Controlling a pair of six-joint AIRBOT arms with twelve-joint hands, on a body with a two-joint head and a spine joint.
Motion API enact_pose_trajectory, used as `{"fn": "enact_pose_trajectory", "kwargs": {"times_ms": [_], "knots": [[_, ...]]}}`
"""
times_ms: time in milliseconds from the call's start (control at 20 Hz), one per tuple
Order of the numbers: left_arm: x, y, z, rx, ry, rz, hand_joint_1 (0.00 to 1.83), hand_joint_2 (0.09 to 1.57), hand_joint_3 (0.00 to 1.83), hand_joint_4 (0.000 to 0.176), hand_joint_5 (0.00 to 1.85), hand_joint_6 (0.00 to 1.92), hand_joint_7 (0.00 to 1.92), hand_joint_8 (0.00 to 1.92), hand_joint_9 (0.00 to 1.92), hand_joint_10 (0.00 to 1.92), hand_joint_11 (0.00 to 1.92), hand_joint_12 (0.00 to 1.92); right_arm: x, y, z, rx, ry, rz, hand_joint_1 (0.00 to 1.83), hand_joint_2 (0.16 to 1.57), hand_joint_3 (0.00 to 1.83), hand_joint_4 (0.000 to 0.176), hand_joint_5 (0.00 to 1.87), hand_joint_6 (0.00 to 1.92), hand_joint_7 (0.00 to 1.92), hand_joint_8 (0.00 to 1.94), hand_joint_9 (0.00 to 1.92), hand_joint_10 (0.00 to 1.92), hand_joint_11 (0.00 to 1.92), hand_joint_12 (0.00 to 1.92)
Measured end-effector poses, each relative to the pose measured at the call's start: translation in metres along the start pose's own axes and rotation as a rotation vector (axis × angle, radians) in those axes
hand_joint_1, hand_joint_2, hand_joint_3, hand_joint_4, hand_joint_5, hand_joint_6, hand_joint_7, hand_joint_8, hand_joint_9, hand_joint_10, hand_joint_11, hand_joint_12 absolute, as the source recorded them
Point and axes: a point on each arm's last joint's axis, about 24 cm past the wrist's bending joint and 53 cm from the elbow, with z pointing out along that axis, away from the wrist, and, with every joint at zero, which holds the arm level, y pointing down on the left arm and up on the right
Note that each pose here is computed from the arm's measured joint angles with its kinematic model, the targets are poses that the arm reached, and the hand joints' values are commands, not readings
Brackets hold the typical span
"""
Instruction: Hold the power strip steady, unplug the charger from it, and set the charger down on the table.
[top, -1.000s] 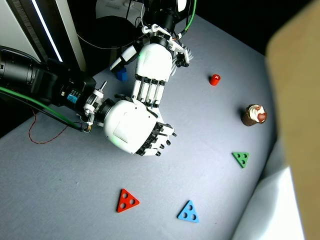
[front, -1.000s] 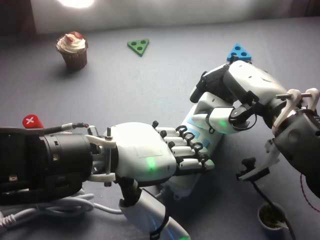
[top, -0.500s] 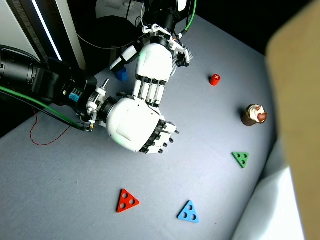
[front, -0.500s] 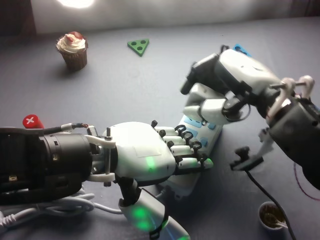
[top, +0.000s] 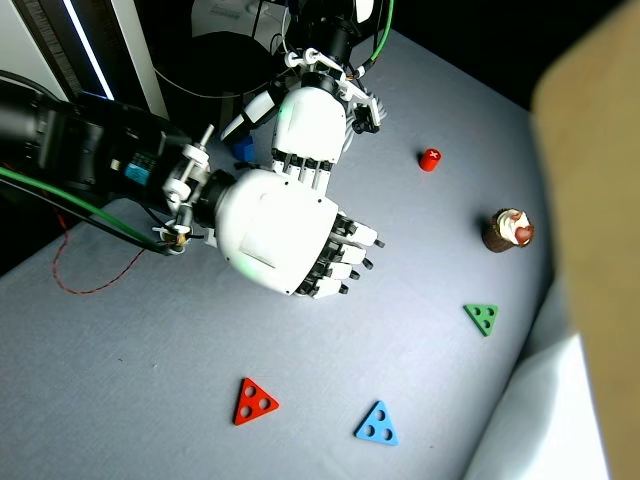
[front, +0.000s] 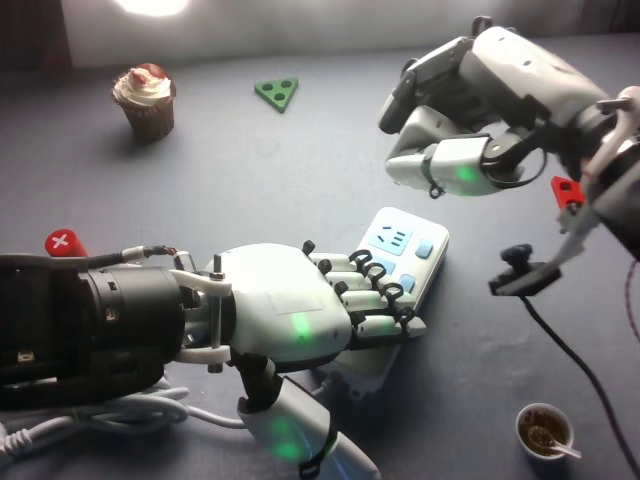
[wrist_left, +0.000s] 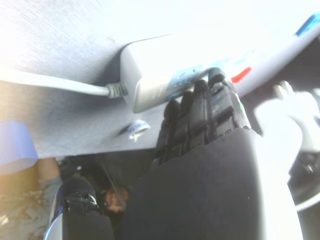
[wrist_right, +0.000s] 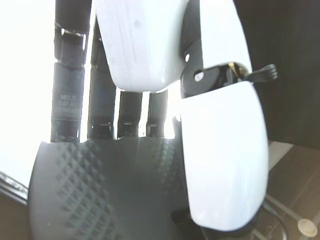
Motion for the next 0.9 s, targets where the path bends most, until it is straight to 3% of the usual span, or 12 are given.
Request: {"fn": "enact_pose_trajectory", "kwargs": {"times_ms": [150,300,500,600,750,900], "knots": [[0.001,-0.001,0.000,-0.001,0.003,0.000,0.00,0.93,0.00,0.000,0.02,0.00,0.04,0.00,0.03,0.00,0.03,0.03,-0.002,0.005,-0.011,0.005,0.010,-0.030,1.39,1.05,0.00,0.000,0.99,0.86,1.16,0.60,1.11,0.94,1.05,0.66],[0.000,-0.001,0.000,-0.004,0.002,0.001,0.00,0.93,0.00,0.000,0.02,0.00,0.04,0.00,0.03,0.00,0.03,0.03,-0.010,0.006,-0.022,0.006,0.011,-0.159,1.39,1.05,0.00,0.000,0.98,0.88,1.16,0.62,1.12,0.92,1.06,0.67],[-0.001,0.000,0.000,-0.006,0.001,0.001,0.00,0.93,0.00,0.000,0.01,0.00,0.04,0.00,0.02,0.00,0.02,0.02,-0.031,-0.021,-0.030,0.060,-0.006,-0.390,1.39,1.05,0.00,0.000,0.99,0.85,1.17,0.59,1.12,0.91,1.06,0.68],[-0.001,0.000,0.000,-0.007,0.001,0.002,0.00,0.93,0.00,0.000,0.02,0.00,0.05,0.00,0.03,0.00,0.03,0.03,-0.030,-0.021,-0.030,0.028,0.012,-0.489,1.39,1.03,0.00,0.000,1.03,0.79,1.23,0.48,1.17,0.86,1.05,0.69],[-0.003,0.000,0.000,-0.009,-0.002,0.003,0.00,0.93,0.00,0.000,0.02,0.00,0.04,0.00,0.03,0.00,0.03,0.03,-0.019,-0.020,-0.032,-0.060,0.068,-0.653,1.39,1.05,0.00,0.000,0.99,0.87,1.17,0.59,1.13,0.90,1.05,0.68],[-0.004,0.001,0.000,-0.011,-0.003,0.003,0.00,0.92,0.00,0.000,0.01,0.00,0.03,0.00,0.02,0.00,0.03,0.03,-0.010,-0.025,-0.035,-0.117,0.129,-0.789,1.39,1.03,0.00,0.000,1.03,0.79,1.25,0.45,1.19,0.83,1.06,0.66]]}}
